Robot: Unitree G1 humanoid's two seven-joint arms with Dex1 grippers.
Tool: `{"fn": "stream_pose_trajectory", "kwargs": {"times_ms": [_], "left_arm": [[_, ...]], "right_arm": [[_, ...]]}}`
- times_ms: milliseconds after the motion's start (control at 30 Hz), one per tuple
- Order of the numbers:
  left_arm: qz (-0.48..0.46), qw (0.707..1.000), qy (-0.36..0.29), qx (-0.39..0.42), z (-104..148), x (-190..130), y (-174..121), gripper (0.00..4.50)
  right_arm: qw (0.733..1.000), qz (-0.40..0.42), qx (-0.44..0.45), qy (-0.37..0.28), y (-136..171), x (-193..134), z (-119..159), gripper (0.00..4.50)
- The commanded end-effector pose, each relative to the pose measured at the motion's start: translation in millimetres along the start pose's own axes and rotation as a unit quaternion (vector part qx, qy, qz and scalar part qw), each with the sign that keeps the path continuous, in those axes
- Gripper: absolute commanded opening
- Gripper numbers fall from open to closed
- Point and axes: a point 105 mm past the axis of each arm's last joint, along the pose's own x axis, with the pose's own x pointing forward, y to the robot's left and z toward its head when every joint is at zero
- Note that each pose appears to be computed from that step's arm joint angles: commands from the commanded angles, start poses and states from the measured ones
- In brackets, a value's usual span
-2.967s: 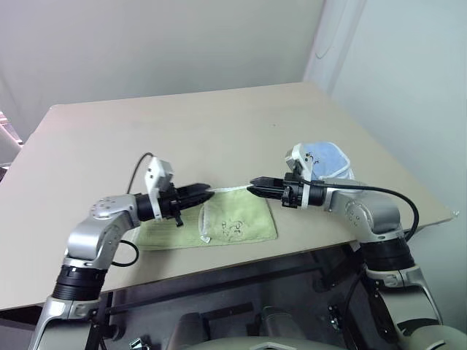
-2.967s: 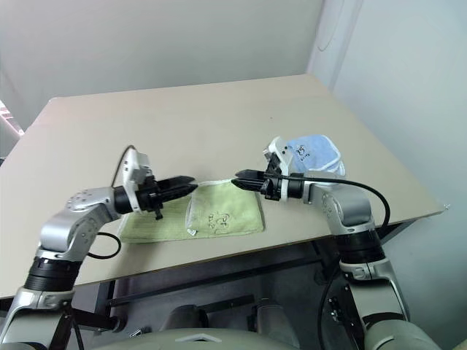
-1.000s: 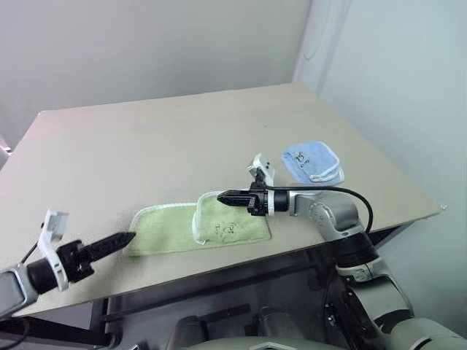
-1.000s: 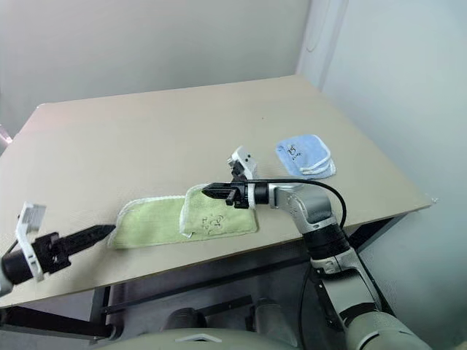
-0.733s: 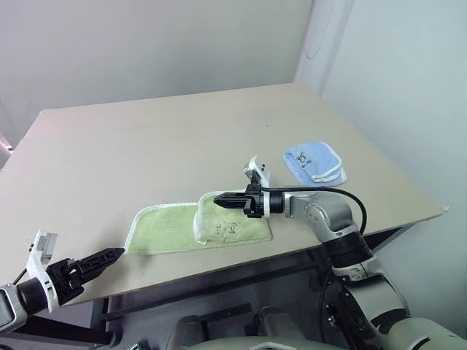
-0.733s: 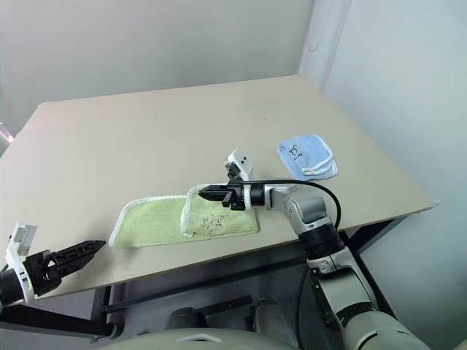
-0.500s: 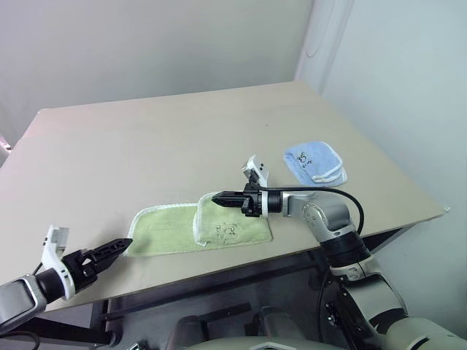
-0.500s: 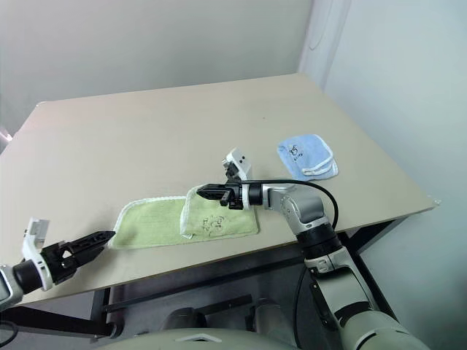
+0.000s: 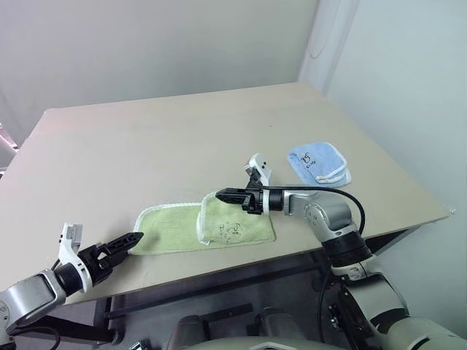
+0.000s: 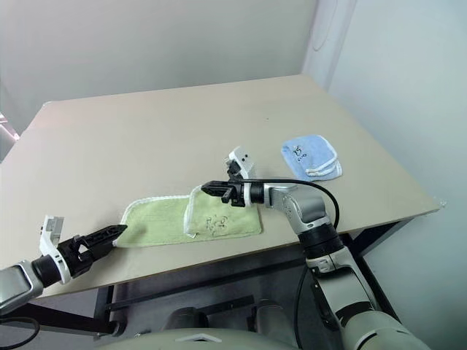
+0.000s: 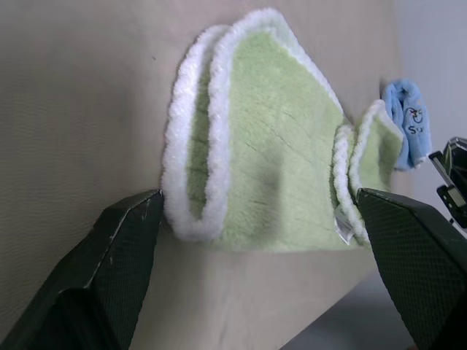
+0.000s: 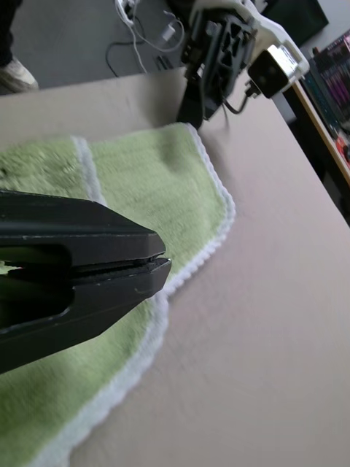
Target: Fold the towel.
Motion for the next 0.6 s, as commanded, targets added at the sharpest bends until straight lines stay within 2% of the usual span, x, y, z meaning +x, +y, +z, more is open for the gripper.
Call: {"fn": "stream_pose_trajectory", "kwargs": {"times_ms": [33,433,600], "left_arm": [[-0.036,0.999,0.033,-0.016,-12.6,10.4,-10.9,4.48],[-0.038,0.999,0.012,-0.033,-7.0,19.4,-14.5,4.48],[-0.040,0.998,0.003,-0.043,-4.2,18.3,-15.0,2.89]], "right_arm": [[0.999,-0.006,-0.015,-0.028,-1.5,-3.4,15.8,0.00],[0.999,-0.022,-0.020,-0.027,-5.3,-2.7,14.9,0.00],[0.999,-0.026,-0.023,-0.028,-6.3,-2.9,14.7,0.00]]}}
